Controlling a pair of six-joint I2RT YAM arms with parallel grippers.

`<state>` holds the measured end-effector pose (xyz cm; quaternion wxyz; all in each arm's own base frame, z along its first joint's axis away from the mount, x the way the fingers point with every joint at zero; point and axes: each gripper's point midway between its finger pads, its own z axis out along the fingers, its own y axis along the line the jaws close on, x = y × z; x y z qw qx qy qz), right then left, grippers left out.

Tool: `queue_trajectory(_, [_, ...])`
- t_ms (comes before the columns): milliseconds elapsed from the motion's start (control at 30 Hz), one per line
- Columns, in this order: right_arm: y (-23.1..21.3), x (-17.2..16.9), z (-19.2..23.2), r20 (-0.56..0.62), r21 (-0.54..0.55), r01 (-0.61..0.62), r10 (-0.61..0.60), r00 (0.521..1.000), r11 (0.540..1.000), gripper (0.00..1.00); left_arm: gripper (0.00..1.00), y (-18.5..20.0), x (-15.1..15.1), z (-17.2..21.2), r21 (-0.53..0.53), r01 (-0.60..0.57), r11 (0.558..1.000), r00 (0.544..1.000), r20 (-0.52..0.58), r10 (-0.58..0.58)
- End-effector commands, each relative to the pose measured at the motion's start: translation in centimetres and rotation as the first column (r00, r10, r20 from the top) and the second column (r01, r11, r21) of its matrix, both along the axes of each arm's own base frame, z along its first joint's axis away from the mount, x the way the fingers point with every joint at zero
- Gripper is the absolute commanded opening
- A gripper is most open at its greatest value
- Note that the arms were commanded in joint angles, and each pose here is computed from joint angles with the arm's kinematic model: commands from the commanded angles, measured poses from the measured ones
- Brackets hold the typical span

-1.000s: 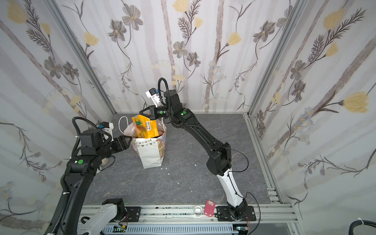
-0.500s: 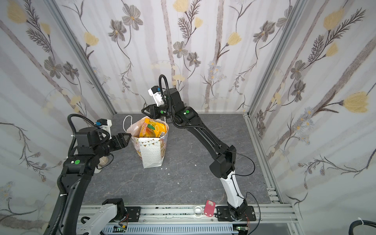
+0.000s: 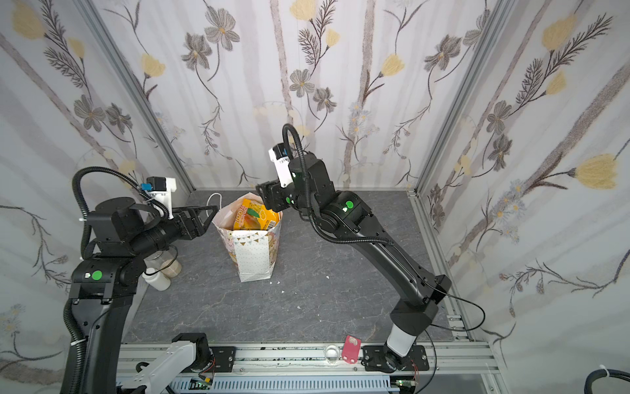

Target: Place the snacks into the paper bag

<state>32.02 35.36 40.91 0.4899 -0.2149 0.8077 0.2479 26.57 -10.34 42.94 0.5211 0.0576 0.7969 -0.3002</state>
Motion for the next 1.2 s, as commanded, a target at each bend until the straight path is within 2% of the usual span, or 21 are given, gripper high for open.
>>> queue_trajectory(0, [-2.0,0.7,-1.6,0.018,-0.013,0.107,-0.107,0.994,0.994,0.72,0.69,-0.9,0.0,-0.6,0.026,0.019,0.999,0.999,-0.036,-0.018])
queue_trajectory(133, [-0.1,1.1,-4.6,-0.025,-0.021,0.053,-0.053,0.998,0.998,0.72,0.68,-1.9,0.5,-1.2,0.049,0.022,0.999,0.998,-0.061,-0.019])
queue_trajectory(300, [1.5,3.5,-7.0,-0.043,-0.033,0.058,-0.06,0.997,0.998,0.72,0.68,-3.2,0.7,-2.2,0.049,0.043,0.998,0.995,-0.089,-0.039])
queue_trajectory(433, [3.3,4.6,-7.8,-0.065,-0.005,0.017,-0.017,0.998,1.0,0.66,0.67,-3.5,0.9,-3.3,0.075,0.04,0.996,0.991,-0.13,-0.03])
queue_trajectory(600, [3.8,5.6,-7.3,-0.054,0.001,0.022,-0.022,0.998,1.0,0.28,0.67,-3.5,1.5,-4.2,0.108,0.012,0.994,0.989,-0.148,0.004])
queue_trajectory(700, [3.8,5.3,-6.3,-0.046,0.019,0.007,-0.006,0.999,1.0,0.02,0.67,-3.2,2.4,-4.7,0.122,-0.025,0.992,0.986,-0.159,0.044])
queue_trajectory(900, [4.0,4.1,-5.8,-0.054,0.029,-0.041,0.042,0.998,0.999,0.0,0.67,-4.3,4.9,-6.2,0.165,-0.011,0.986,0.98,-0.196,0.044])
queue_trajectory(1167, [4.5,2.9,-5.1,-0.05,0.075,-0.081,0.084,0.995,0.994,0.0,0.65,-3.9,8.4,-9.1,0.284,-0.056,0.957,0.965,-0.23,0.125])
